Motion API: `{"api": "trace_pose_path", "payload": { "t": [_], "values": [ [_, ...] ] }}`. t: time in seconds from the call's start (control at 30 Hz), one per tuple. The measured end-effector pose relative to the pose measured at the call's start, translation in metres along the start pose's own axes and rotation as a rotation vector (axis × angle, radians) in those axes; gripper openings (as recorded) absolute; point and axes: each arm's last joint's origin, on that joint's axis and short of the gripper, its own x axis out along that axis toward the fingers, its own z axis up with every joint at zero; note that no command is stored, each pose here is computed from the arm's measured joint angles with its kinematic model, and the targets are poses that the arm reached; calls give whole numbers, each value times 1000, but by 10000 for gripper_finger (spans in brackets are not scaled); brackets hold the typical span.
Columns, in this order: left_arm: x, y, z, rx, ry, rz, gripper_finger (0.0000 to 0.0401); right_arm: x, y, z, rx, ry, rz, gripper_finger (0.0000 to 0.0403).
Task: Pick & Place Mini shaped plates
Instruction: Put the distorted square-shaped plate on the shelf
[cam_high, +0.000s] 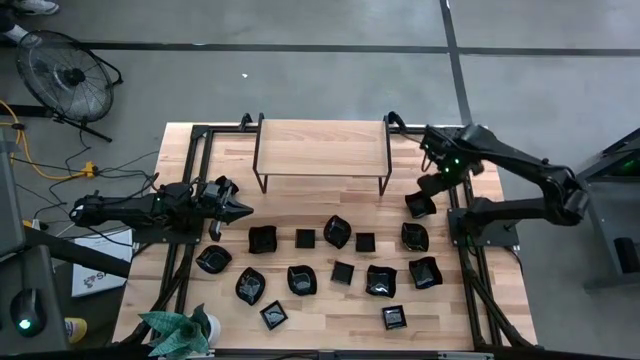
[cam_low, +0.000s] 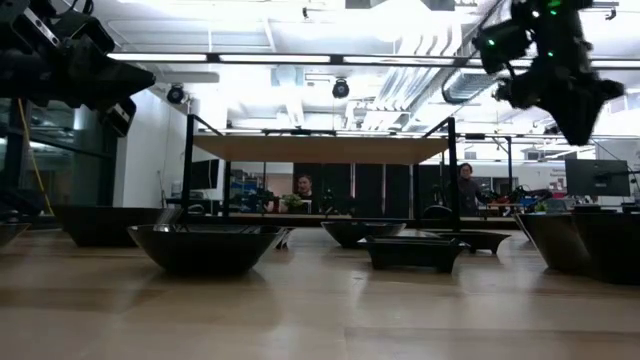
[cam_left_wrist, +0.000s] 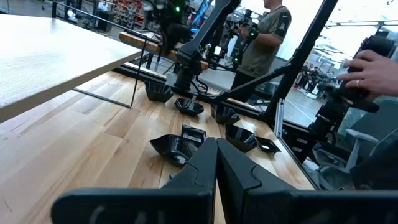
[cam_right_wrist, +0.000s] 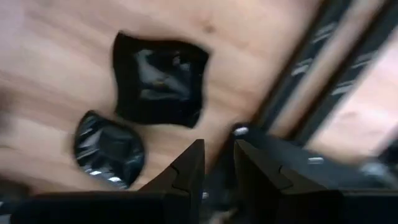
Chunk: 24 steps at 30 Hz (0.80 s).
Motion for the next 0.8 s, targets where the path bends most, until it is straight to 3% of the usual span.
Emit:
{"api": "trace_pose_path", "payload": {
  "t": [0.1,0.2,0.53,0.8],
  "values": [
    [0,0,0,0,0,0,1,14,0,-2,71,-32,65,83],
    [0,0,0,0,0,0,1,27,-3,-5,119,-25,41,83],
    [0,0,0,0,0,0,1,61,-4,-2,123,-27,37,86],
    [0,0,0,0,0,0,1,71,-7,9,133,-14,-4,129]
  ]
}}
